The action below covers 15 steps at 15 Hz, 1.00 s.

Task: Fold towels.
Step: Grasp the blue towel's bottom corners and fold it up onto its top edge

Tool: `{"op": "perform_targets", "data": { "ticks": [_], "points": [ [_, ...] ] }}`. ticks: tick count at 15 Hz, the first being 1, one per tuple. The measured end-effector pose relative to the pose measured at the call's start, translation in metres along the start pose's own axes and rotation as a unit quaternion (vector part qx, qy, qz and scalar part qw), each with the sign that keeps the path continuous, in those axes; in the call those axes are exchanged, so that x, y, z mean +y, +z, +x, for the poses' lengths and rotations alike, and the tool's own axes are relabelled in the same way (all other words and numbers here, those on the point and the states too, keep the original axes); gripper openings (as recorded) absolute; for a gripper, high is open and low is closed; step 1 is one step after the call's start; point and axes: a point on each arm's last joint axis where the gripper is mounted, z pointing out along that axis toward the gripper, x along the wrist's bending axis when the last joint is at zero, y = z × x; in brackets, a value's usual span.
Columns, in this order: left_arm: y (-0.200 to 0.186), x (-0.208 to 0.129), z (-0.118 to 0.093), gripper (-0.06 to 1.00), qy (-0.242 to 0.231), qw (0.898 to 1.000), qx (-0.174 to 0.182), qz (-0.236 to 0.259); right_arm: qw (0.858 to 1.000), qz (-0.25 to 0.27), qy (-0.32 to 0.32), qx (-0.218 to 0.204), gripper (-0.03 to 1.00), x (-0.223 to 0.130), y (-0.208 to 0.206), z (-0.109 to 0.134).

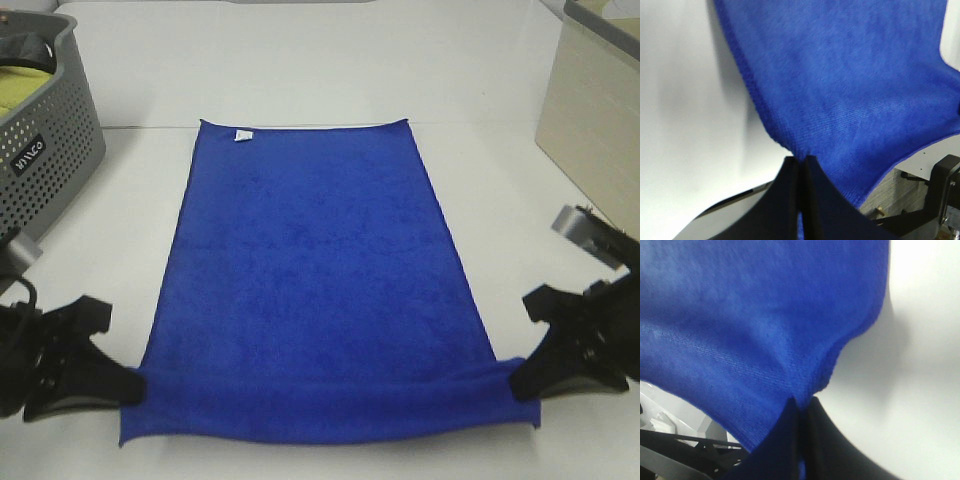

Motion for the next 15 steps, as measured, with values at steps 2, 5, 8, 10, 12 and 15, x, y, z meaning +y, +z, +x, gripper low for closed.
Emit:
{"op": "perform_targets", "data": {
  "ticks": [2,5,8,10,12,15],
  "points": [
    [-0.003,0.028,-0.017,0.0,0.012,0.999,-0.015,-0.03,0.997,-0.053,-0.05,-0.002,0.02,0.037,-0.022,0.015],
    [-0.004,0.08,-0.042,0.0,0.037,0.997,-0.027,-0.064,0.992,-0.087,-0.092,0.007,0.02,0.096,-0.048,0.037],
    [0.006,0.142,-0.063,0.0,0.065,0.994,-0.019,-0.088,0.987,-0.098,-0.122,0.019,0.02,0.168,-0.056,0.049],
    [0.01,0.16,-0.068,0.0,0.07,0.993,-0.017,-0.096,0.986,-0.103,-0.132,0.018,0.02,0.188,-0.055,0.052],
    [0.017,0.191,-0.074,0.0,0.077,0.99,-0.012,-0.118,0.983,-0.107,-0.151,0.007,0.02,0.223,-0.047,0.06],
    [0.028,0.233,-0.08,0.0,0.1,0.981,0.004,-0.164,0.978,-0.131,-0.165,0.004,0.02,0.268,-0.034,0.073]
  ]
}}
